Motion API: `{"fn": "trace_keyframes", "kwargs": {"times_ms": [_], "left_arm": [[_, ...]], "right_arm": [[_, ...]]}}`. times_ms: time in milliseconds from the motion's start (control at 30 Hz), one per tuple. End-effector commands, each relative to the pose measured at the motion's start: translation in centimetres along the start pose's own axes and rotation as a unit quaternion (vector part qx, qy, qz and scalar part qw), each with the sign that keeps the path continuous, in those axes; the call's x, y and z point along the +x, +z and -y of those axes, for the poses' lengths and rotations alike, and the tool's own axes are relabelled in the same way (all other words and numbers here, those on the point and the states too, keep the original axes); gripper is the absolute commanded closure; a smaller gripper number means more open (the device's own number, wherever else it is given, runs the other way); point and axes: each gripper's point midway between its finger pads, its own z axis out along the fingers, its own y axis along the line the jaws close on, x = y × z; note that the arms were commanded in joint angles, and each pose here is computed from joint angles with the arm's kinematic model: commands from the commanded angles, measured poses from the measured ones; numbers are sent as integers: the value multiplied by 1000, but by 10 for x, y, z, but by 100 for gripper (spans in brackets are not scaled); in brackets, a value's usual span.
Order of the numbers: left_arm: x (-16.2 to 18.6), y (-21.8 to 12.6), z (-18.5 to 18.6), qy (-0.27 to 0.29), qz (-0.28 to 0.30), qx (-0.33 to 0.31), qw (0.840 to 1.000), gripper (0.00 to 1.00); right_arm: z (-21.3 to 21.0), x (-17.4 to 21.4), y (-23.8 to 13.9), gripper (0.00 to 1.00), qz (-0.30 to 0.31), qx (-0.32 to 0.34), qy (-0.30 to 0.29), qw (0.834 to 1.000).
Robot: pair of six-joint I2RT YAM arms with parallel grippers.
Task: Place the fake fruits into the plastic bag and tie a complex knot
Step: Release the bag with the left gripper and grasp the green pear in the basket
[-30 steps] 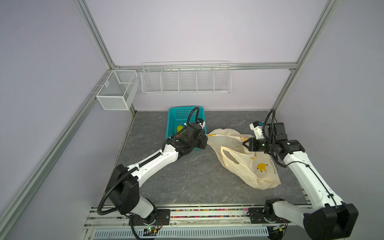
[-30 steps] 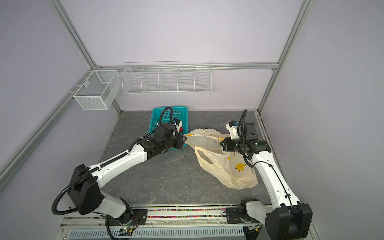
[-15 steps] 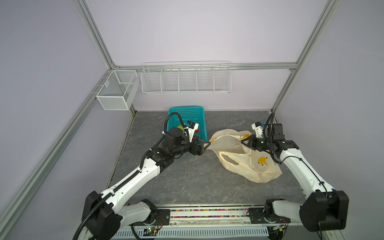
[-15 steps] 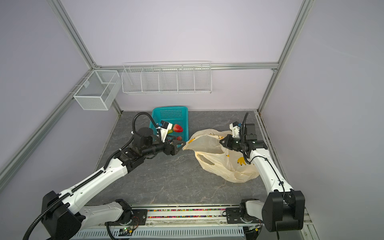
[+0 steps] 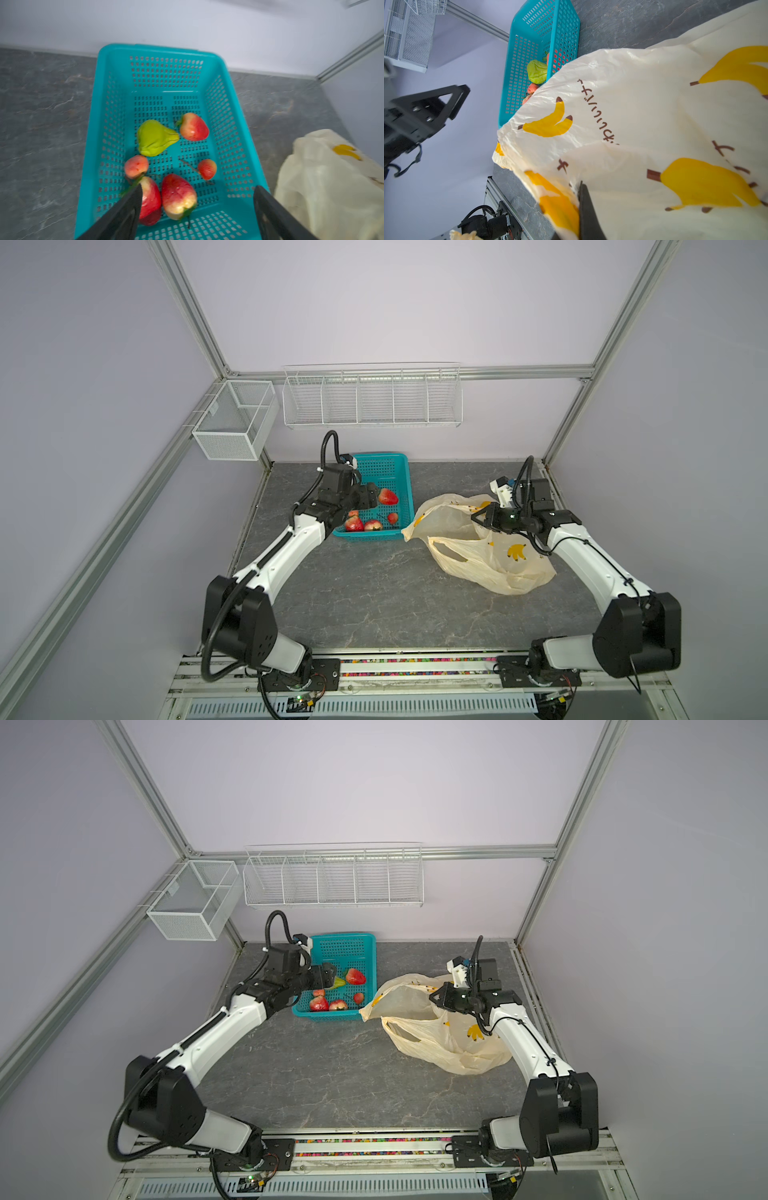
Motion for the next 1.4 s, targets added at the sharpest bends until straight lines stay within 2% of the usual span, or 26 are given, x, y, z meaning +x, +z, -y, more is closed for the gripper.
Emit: {"fn": "trace_keyframes", "kwargs": {"times_ms": [0, 133, 200, 400, 567, 767, 1033, 1367], "left_arm": [[17, 29, -30, 48, -77, -73, 993, 17], [28, 62, -38, 85, -152, -100, 980, 18], [31, 76, -41, 98, -170, -107, 975, 19], [41, 108, -54, 111, -207, -132, 963, 18], [53, 131, -51, 98, -229, -105, 963, 18], [57, 147, -60, 89, -240, -112, 960, 19], [59, 162, -55, 44, -237, -75, 968, 22], [62, 174, -57, 22, -234, -71, 969, 36]], "right_arm": [[-10, -12, -1, 93, 12, -12, -33, 999], [-9, -18, 3, 93, 13, -12, -39, 999], [-10, -19, 5, 93, 12, -15, -41, 999], [-8, -21, 10, 93, 5, -16, -46, 999], [-5, -21, 12, 93, 3, -12, -48, 999], [-2, -19, 13, 93, 0, -8, -50, 999], [2, -17, 16, 93, -4, -5, -52, 999], [5, -16, 17, 93, -7, 0, -53, 999]]}}
